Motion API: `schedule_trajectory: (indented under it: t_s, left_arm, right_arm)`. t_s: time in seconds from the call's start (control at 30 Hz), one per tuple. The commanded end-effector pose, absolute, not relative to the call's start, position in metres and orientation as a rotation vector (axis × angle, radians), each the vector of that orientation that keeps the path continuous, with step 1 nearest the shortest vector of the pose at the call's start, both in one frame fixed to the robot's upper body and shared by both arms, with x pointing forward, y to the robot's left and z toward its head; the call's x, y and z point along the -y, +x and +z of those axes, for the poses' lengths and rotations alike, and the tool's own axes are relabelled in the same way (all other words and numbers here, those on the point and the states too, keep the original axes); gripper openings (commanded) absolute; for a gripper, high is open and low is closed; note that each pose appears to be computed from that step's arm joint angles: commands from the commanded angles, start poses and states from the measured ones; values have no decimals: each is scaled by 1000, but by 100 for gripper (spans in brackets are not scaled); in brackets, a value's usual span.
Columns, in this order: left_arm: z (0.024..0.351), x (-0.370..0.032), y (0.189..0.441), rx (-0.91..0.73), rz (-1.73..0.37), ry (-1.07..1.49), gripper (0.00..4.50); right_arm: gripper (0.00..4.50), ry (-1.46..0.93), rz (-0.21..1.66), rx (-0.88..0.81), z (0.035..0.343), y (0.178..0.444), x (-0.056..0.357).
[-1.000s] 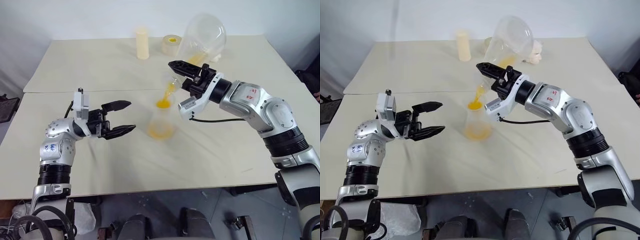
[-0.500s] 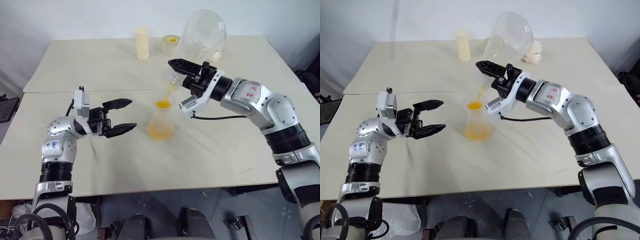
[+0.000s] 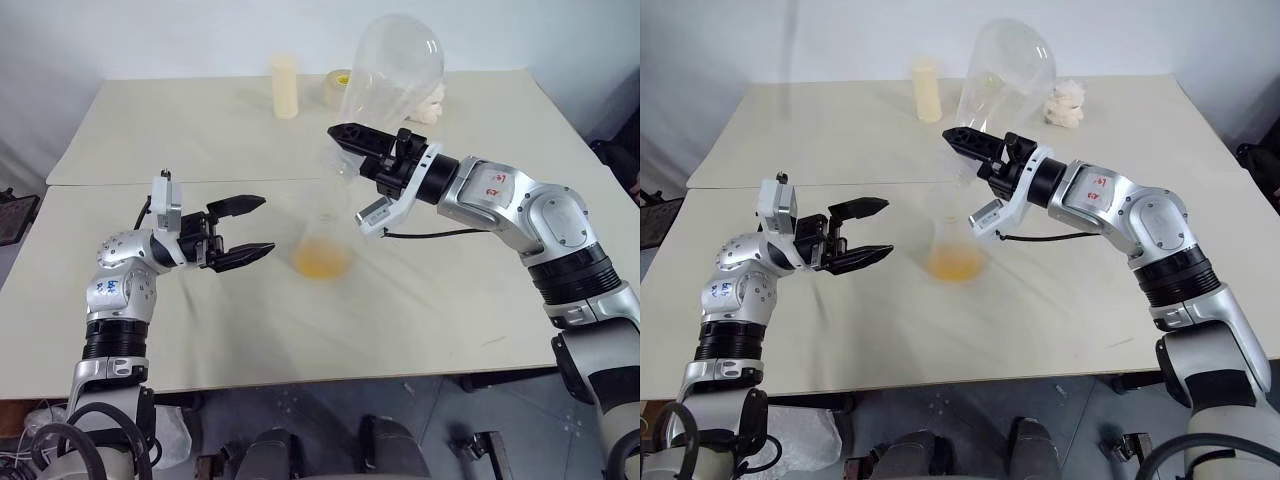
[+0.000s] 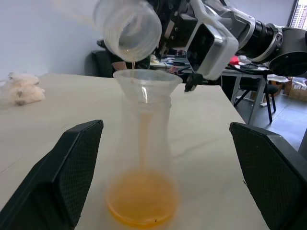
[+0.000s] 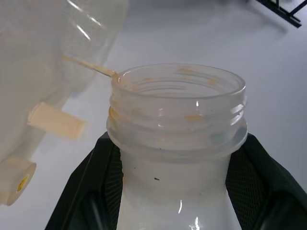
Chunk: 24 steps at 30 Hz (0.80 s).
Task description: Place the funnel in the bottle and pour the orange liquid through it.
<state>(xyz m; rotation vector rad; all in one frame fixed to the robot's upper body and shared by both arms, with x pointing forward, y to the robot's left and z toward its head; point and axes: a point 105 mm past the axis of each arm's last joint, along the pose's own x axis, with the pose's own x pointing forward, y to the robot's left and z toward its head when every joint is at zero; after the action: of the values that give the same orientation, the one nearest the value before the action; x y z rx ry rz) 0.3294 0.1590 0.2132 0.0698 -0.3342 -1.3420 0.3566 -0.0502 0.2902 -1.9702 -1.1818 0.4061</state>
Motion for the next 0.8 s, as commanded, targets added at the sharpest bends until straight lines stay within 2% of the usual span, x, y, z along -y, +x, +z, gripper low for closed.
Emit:
schedule_trajectory:
  t_s: [0.03, 0.17, 0.37, 0.57, 0.8]
  left_arm:
    - [217, -157, 330, 357, -1351, 92, 450]
    - [218, -157, 330, 359, -1353, 95, 450]
    - [218, -157, 332, 363, -1351, 92, 450]
    - [215, -159, 331, 355, -1348, 86, 450]
    - [216, -158, 331, 352, -1355, 86, 450]
  right_arm:
    - [247, -1964, 345, 1241, 308, 349, 51]
    - [247, -1936, 346, 1228, 309, 349, 52]
    - [247, -1660, 344, 1056, 318, 356, 69]
    - [247, -1151, 338, 767, 321, 366, 108]
    - [247, -442, 182, 468, 317, 385, 193]
